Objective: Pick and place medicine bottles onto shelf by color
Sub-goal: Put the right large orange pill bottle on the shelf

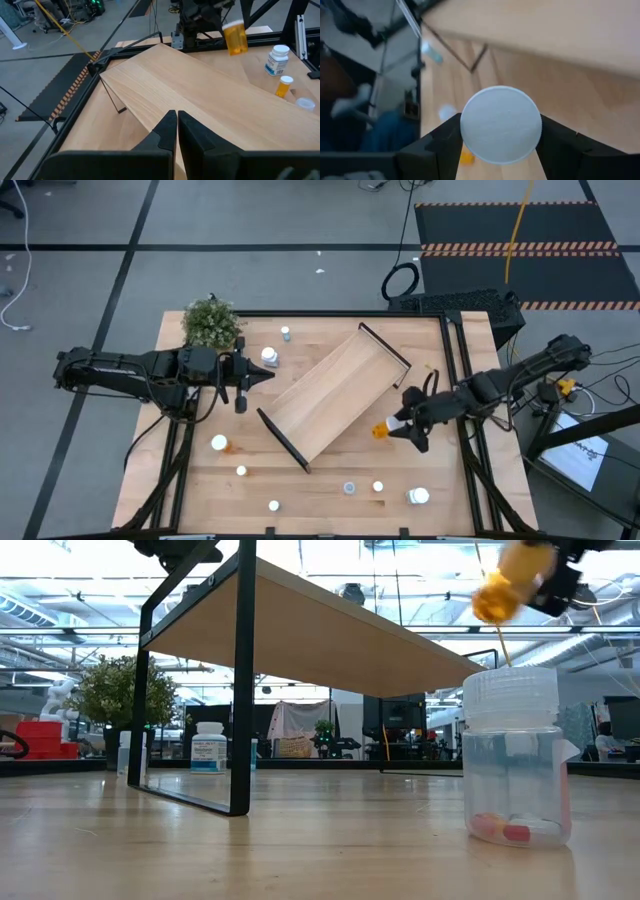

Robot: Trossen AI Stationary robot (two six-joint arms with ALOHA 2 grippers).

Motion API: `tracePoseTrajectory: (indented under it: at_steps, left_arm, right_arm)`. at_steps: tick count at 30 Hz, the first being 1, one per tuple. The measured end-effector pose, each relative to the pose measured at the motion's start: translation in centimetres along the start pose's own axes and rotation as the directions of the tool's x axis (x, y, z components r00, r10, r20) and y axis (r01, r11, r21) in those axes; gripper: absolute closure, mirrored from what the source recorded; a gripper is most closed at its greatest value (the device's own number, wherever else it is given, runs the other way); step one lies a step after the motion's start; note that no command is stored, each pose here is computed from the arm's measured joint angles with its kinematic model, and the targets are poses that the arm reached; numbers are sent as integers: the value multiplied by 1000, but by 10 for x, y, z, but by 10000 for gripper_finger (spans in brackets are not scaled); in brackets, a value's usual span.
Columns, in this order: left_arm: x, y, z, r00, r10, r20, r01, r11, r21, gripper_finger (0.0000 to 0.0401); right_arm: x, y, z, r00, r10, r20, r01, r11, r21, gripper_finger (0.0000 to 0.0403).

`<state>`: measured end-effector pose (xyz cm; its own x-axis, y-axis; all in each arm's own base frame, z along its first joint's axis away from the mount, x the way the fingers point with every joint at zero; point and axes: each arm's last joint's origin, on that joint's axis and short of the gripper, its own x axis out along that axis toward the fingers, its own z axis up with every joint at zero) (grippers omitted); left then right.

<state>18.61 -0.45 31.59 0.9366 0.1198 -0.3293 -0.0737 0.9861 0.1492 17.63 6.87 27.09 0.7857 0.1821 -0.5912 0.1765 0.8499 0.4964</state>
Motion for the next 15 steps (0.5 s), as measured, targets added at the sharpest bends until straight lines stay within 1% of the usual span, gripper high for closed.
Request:
tracePoseTrajectory:
  at_steps: [3,8,13,15]
  left_arm:
    - [0,0,0,1000,0,0,0,1000,0,382]
    - [0,0,0,1000,0,0,0,1000,2,382]
    - [0,0,0,1000,0,0,0,1000,2,382]
    - [0,0,0,1000,0,0,0,1000,2,382]
  right_arm:
    - [-1,-5,9,999,-8,43,8,1000,-2,192]
    - [-6,-8,27,996,-17,93,21,999,-46,192]
    - [-17,-5,52,984,-27,174,47,992,-114,192]
    - [-23,-4,64,979,-39,198,65,990,-124,192]
